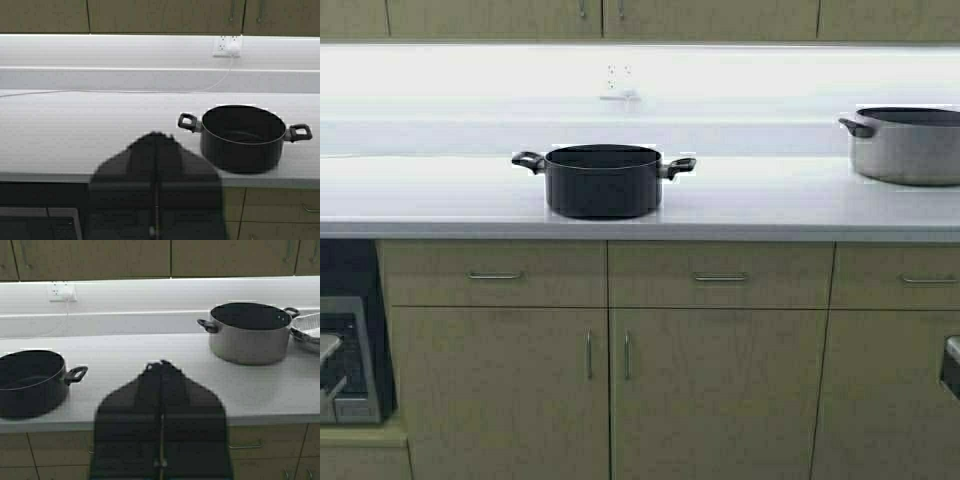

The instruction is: Open the cabinet, put the pot inside, then close it

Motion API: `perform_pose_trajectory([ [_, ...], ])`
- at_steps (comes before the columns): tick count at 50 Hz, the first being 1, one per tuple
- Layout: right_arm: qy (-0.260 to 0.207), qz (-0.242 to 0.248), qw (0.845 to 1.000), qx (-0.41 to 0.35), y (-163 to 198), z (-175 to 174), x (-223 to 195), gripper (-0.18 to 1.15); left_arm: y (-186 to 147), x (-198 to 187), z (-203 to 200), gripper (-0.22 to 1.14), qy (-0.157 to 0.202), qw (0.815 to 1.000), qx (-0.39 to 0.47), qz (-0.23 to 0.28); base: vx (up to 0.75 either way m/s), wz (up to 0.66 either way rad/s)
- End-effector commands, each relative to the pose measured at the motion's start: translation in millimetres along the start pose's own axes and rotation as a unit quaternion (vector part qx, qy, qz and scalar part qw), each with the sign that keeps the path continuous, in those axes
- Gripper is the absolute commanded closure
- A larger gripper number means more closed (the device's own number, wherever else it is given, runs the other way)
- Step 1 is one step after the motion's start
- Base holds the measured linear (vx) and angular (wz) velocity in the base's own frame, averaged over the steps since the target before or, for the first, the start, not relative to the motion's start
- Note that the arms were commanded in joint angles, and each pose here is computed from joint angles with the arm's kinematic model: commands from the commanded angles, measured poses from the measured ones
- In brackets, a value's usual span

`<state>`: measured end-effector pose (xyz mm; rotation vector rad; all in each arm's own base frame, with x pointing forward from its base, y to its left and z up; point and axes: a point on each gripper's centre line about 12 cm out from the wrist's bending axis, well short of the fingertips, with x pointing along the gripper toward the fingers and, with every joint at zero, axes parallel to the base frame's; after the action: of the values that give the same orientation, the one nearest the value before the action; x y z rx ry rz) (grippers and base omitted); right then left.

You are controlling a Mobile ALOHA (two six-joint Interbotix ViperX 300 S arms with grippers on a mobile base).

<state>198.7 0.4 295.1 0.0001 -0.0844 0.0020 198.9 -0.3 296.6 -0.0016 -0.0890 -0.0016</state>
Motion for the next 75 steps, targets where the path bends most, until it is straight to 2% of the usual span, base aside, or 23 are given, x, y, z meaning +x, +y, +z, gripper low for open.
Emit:
perform_pose_trajectory([
  [1,0.007,0.004,1.0,0.003,2,-3,1,0.95,-3,-1,-5,0.94,0.01,1.0,0.007,-0.008,0.06,0.02],
  [4,0.014,0.004,1.0,0.002,1,-4,1,0.87,-3,-1,-5,0.86,0.01,1.0,0.008,-0.009,0.07,0.02],
  [6,0.016,0.004,1.0,0.002,1,-4,0,0.88,-3,-1,-6,0.84,0.012,1.0,0.007,-0.009,0.1,0.03],
  [12,0.016,0.005,1.0,0.003,2,-2,-1,0.92,-3,-2,-8,0.88,0.017,1.0,0.005,-0.009,0.12,0.03],
  [46,0.015,0.005,1.0,0.003,2,-1,-1,0.92,-3,-1,-8,0.88,0.019,1.0,-0.006,-0.008,0.17,0.08],
  [60,0.036,0.005,0.999,0.002,2,-9,7,0.92,-3,-4,-9,0.88,0.025,0.999,-0.019,-0.007,0.27,0.0],
  [75,0.036,0.005,0.999,0.001,2,-9,7,0.92,-3,-3,-11,0.88,0.031,0.999,-0.021,-0.007,0.29,-0.02],
])
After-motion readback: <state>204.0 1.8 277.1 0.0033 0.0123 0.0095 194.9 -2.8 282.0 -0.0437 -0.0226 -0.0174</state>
